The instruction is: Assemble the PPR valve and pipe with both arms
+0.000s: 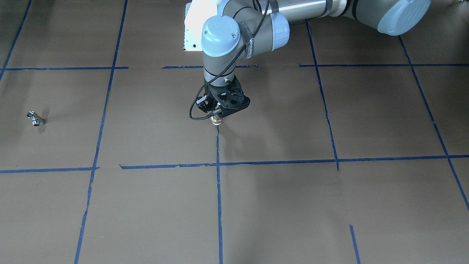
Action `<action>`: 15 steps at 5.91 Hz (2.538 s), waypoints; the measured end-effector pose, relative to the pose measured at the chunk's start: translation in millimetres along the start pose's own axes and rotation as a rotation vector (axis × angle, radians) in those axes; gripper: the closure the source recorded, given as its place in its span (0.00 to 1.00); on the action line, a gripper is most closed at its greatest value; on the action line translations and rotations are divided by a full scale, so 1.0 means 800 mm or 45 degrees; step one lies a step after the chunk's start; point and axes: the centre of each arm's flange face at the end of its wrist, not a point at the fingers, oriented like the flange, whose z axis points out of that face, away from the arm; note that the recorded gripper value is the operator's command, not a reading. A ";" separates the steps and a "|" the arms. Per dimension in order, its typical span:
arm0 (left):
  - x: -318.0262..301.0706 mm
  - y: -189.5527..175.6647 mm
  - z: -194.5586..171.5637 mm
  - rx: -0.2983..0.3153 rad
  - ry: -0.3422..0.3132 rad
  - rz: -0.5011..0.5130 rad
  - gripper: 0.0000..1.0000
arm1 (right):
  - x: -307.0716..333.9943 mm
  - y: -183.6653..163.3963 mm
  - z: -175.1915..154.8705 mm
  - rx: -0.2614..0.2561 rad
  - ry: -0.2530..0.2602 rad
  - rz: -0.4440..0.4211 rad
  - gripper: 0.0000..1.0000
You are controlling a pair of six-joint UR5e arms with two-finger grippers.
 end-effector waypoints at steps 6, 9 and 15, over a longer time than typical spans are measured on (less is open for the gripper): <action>-0.003 0.014 0.023 -0.018 -0.019 0.015 0.59 | -0.001 0.000 0.001 -0.001 0.000 -0.004 0.00; -0.008 0.014 0.028 -0.015 -0.028 0.037 0.00 | -0.001 0.000 0.001 -0.002 -0.001 -0.001 0.00; -0.194 -0.065 -0.051 0.020 -0.029 0.544 0.00 | -0.007 -0.004 0.004 -0.008 -0.011 -0.018 0.00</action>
